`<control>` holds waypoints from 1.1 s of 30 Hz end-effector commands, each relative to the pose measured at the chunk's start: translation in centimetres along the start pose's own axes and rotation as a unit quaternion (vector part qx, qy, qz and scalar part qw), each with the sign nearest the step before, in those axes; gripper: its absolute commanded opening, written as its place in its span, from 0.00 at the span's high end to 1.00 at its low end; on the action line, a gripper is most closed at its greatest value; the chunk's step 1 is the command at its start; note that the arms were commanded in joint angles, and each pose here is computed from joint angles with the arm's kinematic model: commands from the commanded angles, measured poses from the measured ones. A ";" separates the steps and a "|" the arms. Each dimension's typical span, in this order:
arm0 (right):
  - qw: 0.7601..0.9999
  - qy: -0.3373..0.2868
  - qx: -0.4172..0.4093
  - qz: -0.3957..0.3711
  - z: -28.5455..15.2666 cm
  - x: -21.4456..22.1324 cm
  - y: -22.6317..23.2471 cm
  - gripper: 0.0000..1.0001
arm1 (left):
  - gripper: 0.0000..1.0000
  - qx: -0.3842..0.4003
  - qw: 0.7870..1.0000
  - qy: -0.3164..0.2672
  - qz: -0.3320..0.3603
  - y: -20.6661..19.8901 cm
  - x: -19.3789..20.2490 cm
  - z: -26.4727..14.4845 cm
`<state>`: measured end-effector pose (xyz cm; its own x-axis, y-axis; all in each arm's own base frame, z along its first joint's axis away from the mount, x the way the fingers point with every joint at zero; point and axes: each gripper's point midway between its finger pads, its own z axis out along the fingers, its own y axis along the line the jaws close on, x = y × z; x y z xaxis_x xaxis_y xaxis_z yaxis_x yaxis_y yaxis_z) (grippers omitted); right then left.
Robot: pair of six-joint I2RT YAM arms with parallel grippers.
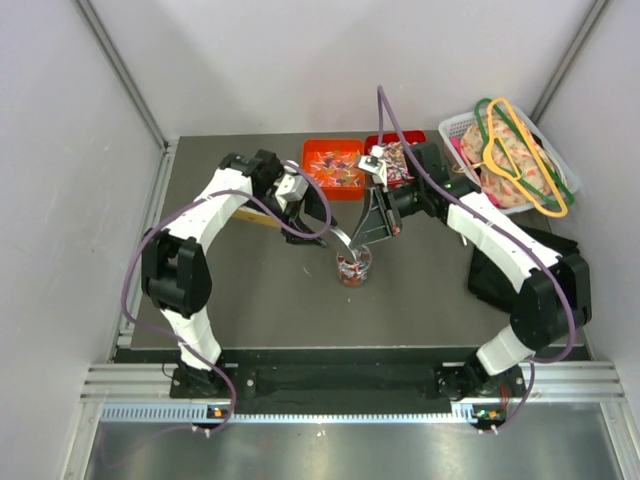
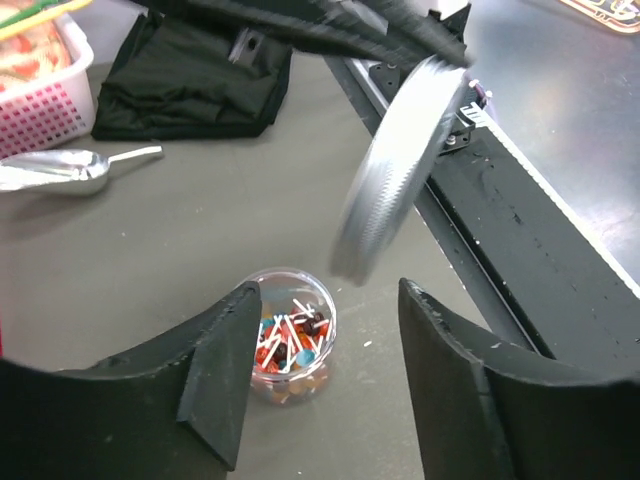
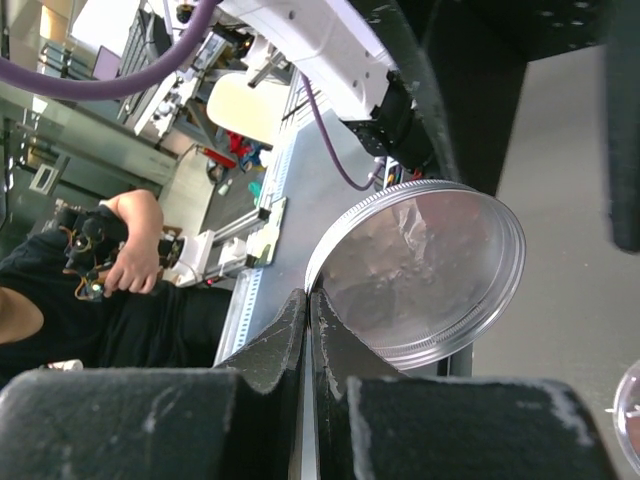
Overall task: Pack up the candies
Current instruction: Pick up the bottle lid at the center of the board.
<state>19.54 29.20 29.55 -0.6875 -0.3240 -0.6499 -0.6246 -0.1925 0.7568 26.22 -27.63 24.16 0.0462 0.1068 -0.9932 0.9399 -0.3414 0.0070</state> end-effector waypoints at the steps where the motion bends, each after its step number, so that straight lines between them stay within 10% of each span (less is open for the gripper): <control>1: 0.996 0.000 -0.082 -0.028 -1.3 -0.8 2.7 1.00 | 0.39 0.008 0.997 -0.075 -0.034 -3.0 -5.7 0.4; 14: 0.997 -0.003 -0.077 -0.028 -1.5 -1.2 2.4 1.00 | 0.36 0.023 0.996 -0.081 -0.038 -4.0 -6.1 1.3; 24: 0.997 -0.003 -0.076 -0.029 -1.5 -1.1 2.4 1.00 | 0.74 0.029 0.995 -0.081 -0.048 -3.9 -5.7 1.7; 33: 0.998 -0.008 -0.059 -0.030 -1.5 -1.4 1.9 0.86 | 0.77 0.029 0.995 -0.082 -0.049 -3.8 -5.7 1.7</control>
<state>20.78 28.69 29.06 -0.7140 -0.3107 -0.6274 -0.6033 -0.1817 0.7766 24.27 -28.47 25.64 0.0728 0.0995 -0.9924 0.9244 -0.3803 0.0297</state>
